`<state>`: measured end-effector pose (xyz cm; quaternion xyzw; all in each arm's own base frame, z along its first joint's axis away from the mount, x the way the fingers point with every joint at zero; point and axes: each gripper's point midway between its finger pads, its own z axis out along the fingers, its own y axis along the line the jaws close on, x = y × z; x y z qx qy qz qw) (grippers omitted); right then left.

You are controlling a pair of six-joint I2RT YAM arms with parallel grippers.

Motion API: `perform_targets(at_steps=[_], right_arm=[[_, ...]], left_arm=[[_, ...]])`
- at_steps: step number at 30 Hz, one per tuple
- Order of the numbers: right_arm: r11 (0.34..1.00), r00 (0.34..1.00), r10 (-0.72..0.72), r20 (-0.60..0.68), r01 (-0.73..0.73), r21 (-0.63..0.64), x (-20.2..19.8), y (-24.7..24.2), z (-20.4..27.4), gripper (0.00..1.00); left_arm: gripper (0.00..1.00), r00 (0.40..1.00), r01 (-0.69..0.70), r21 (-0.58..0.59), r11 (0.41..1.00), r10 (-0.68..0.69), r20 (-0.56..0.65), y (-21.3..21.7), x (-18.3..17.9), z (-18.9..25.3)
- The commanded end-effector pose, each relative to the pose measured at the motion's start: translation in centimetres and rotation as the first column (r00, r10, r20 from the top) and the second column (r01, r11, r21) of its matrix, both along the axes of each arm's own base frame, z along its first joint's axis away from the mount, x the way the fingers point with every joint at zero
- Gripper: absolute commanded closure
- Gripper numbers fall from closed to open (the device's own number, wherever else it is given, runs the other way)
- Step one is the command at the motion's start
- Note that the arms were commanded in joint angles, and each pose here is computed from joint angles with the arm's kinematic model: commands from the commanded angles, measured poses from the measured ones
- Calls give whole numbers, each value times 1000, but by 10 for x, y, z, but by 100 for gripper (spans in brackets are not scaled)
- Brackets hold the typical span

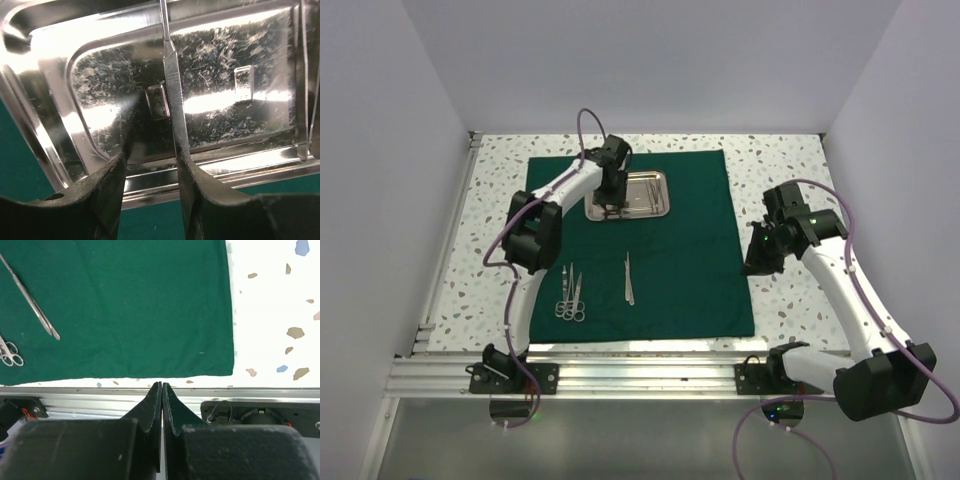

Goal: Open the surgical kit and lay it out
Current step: Pick up the medical item from the container.

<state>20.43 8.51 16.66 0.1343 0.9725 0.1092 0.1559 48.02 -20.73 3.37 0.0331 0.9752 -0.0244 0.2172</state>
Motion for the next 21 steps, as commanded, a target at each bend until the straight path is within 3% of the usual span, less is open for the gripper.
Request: perform_targets(at_steps=[1, 17, 21], right_arm=[[1000, 1000, 0, 12, 0, -24, 4, -5, 5, 100], [1000, 1000, -10, -6, 10, -8, 7, -1, -5, 100], [1000, 1000, -6, -5, 6, -10, 8, -3, -5, 100]], left_arm=[[52, 996, 55, -62, 997, -51, 69, -10, 7, 17], [53, 996, 79, -68, 995, -76, 43, -26, 1, 6], [54, 998, 60, -13, 998, -60, 17, -24, -4, -4]])
